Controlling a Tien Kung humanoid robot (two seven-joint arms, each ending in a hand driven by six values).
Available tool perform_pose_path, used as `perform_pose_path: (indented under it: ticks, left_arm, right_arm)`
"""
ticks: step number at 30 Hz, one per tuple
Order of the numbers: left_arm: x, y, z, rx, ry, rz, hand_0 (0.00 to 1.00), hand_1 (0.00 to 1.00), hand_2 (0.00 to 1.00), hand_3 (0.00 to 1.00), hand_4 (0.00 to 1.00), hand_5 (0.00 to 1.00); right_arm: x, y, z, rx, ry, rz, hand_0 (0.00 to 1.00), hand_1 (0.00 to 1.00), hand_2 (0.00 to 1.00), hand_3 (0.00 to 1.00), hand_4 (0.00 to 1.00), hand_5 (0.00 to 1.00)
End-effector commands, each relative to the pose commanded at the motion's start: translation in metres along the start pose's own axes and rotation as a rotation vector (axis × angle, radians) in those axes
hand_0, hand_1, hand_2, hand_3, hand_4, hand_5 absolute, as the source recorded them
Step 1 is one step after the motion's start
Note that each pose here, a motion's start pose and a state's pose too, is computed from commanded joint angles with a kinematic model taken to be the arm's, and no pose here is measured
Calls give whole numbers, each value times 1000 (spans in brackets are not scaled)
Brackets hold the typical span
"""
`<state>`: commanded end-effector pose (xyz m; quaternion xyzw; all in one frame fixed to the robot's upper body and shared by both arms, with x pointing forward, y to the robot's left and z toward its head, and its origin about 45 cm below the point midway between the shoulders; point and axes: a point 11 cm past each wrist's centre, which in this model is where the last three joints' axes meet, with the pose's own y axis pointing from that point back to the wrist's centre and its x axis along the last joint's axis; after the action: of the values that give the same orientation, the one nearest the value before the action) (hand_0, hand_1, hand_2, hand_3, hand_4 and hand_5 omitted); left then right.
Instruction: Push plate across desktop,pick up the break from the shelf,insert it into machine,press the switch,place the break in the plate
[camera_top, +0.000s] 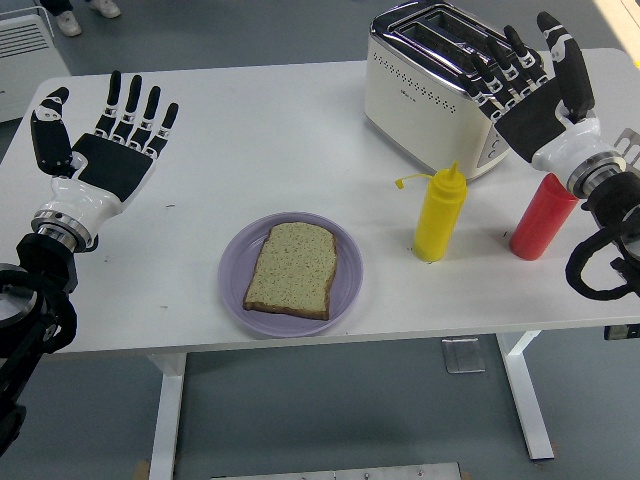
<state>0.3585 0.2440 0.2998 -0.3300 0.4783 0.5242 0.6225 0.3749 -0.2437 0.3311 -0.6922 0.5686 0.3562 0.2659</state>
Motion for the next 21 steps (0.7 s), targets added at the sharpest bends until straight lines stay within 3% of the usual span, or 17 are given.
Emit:
perform_pose_path:
  ticks: [21]
  left_arm:
    - [2,0,6,-24,18,6,818,749,721,692,642,998]
  right_arm:
    - [1,0,4,-10,-4,4,787,716,667,644,710,465]
